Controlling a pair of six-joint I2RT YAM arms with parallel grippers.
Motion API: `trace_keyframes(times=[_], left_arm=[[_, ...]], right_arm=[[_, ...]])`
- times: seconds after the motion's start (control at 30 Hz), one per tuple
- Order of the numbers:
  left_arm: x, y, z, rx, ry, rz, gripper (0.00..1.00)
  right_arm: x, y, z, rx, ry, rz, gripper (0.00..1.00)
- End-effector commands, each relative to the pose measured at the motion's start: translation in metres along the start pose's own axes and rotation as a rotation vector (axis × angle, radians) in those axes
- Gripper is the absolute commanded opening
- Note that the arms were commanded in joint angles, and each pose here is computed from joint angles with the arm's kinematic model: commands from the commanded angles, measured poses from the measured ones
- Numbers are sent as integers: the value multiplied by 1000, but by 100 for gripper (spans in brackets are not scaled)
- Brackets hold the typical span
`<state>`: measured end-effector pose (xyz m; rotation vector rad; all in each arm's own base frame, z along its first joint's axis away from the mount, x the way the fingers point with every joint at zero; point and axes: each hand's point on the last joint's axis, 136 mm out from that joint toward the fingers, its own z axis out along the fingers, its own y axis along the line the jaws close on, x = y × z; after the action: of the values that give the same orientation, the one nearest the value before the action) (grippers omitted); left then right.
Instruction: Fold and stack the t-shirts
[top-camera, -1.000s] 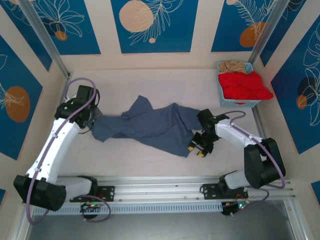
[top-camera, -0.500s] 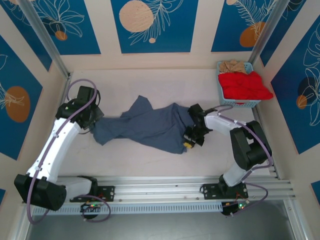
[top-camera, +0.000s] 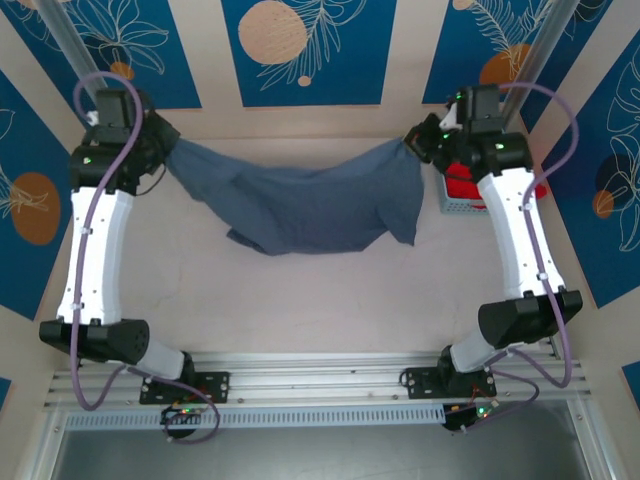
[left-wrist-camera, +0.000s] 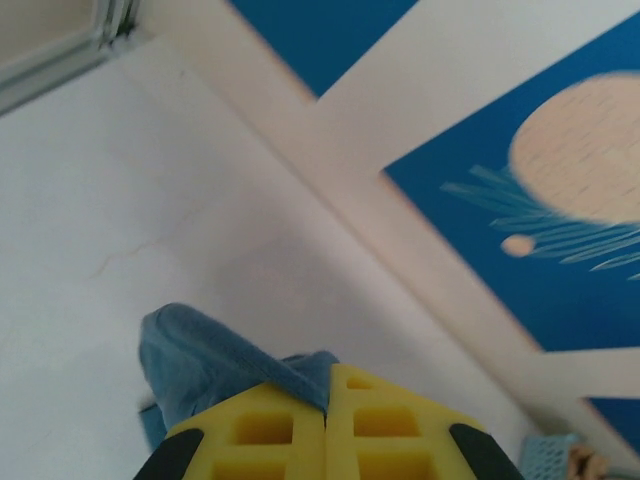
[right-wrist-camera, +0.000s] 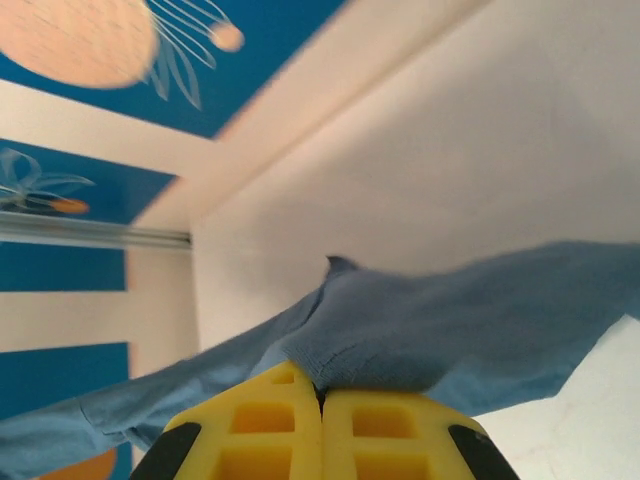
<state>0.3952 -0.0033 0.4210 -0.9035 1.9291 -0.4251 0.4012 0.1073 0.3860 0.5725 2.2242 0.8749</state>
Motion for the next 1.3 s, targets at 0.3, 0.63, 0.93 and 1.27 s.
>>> trace_keyframes(times=[0.3, 0.63, 0.93, 1.27], left_arm=[[-79, -26, -152, 290, -381, -95, 0], [-90, -31, -145, 299, -426, -132, 0], [-76, -54, 2, 282, -189, -98, 0], [-140, -123, -38, 553, -265, -60, 0]], right_arm=[[-15, 54, -128, -263, -208, -57, 0], [-27, 64, -130, -362, -231, -15, 0], [-71, 65, -29, -391, -113, -4, 0], [-136, 104, -31, -509, -171, -57, 0]])
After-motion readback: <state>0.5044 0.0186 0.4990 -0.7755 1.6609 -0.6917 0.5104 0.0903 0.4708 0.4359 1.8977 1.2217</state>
